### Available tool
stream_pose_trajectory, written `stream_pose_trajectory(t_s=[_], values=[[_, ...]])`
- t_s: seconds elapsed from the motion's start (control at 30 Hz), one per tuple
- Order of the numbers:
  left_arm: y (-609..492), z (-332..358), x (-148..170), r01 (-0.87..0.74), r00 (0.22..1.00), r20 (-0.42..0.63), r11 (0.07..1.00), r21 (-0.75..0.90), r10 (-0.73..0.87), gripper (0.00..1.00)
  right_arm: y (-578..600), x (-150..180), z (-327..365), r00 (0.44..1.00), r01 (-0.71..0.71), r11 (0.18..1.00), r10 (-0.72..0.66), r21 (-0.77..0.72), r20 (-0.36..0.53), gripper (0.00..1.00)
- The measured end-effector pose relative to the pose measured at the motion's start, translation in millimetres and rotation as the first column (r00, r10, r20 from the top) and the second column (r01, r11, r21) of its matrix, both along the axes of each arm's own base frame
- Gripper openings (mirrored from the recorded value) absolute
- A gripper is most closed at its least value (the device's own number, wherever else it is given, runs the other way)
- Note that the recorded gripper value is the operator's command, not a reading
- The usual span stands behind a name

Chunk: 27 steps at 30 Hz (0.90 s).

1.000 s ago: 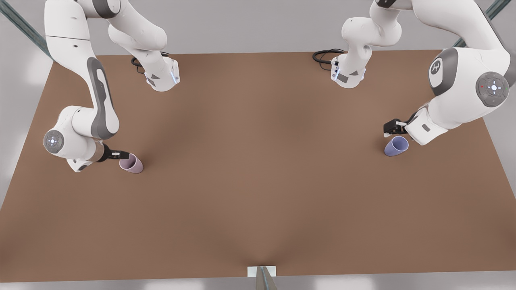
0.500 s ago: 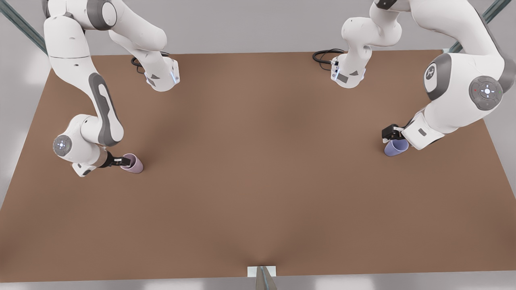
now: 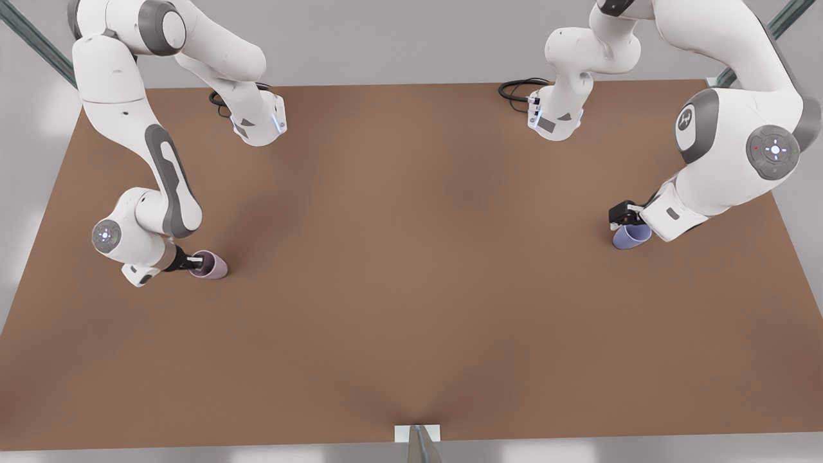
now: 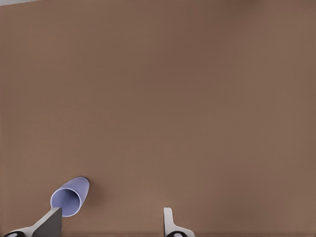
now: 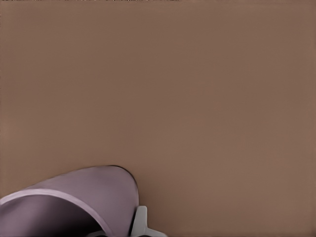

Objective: Stack the cups, with the pink cup at the bottom and the purple cup at the top

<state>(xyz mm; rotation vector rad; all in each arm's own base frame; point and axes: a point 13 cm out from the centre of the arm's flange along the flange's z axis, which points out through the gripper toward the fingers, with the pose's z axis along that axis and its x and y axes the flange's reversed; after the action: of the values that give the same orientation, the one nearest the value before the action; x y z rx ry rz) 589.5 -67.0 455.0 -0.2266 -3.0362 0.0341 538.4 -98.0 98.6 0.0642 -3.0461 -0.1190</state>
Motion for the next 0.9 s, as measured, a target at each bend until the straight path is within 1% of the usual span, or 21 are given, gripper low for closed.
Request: stream_pose_trajectory(t_s=[0.07,0.1,0.17,0.23,0.37,0.4,0.47,0.53,0.6,0.67,0.73,0.8,0.83,0.9], values=[[0.3,-0.8,-1.1,0.000,1.000,-0.004,1.000,0.001,0.000,1.00,1.2,8.5,12.1,1.000,-0.009,1.000,0.009,-0.004,0.020,0.21],[0.4,-0.2,-1.8,0.000,1.000,-0.004,1.000,0.001,0.000,1.00,5.9,22.7,25.3,0.999,-0.022,1.000,0.022,-0.004,0.045,0.21],[0.6,1.1,-2.9,-0.001,1.000,-0.005,1.000,0.001,0.001,1.00,46.9,61.3,61.3,0.990,-0.091,0.996,0.089,0.008,0.111,0.21],[0.7,2.2,-4.1,-0.001,1.000,-0.007,1.000,0.002,0.001,1.00,117.2,96.9,105.0,0.969,-0.184,0.982,0.175,0.034,0.175,0.21],[1.1,2.5,-6.2,-0.002,1.000,-0.013,1.000,0.003,0.002,1.00,305.7,139.4,176.4,0.905,-0.361,0.930,0.333,0.068,0.264,0.21],[1.2,0.3,-5.5,-0.002,1.000,-0.016,1.000,0.004,0.002,1.00,360.3,143.3,186.8,0.889,-0.400,0.913,0.366,0.077,0.273,0.21],[1.8,-1.1,-4.5,-0.003,1.000,-0.017,1.000,0.005,0.003,1.00,473.3,140.6,195.3,0.867,-0.452,0.885,0.407,0.110,0.289,0.21],[1.9,-4.4,-3.2,-0.004,1.000,-0.020,1.000,0.007,0.004,1.00,568.9,129.2,197.1,0.865,-0.459,0.874,0.398,0.160,0.306,0.21],[1.9,-12.8,-1.1,-0.005,1.000,-0.029,1.000,0.010,0.005,1.00,639.0,105.3,189.5,0.876,-0.443,0.872,0.371,0.208,0.307,0.21],[4.1,-30.3,2.7,-0.009,0.999,-0.049,1.000,0.016,0.010,1.00,696.9,70.0,180.0,0.892,-0.422,0.864,0.342,0.275,0.295,0.21],[12.4,-48.4,6.3,-0.022,0.997,-0.068,0.999,0.029,0.024,1.00,743.3,37.4,159.7,0.911,-0.391,0.859,0.308,0.332,0.276,0.21],[42.0,-77.3,16.5,-0.071,0.993,-0.091,0.996,0.048,0.075,1.00,764.1,21.6,121.6,0.935,-0.335,0.871,0.263,0.358,0.236,0.21],[67.5,-94.5,16.4,-0.112,0.988,-0.105,0.992,0.051,0.117,1.00,769.1,16.4,107.1,0.947,-0.306,0.879,0.241,0.366,0.214,0.21],[113.8,-142.1,-8.5,-0.190,0.969,-0.149,0.981,0.050,0.195,1.00,774.3,9.1,89.5,0.961,-0.261,0.892,0.206,0.370,0.183,0.21]])
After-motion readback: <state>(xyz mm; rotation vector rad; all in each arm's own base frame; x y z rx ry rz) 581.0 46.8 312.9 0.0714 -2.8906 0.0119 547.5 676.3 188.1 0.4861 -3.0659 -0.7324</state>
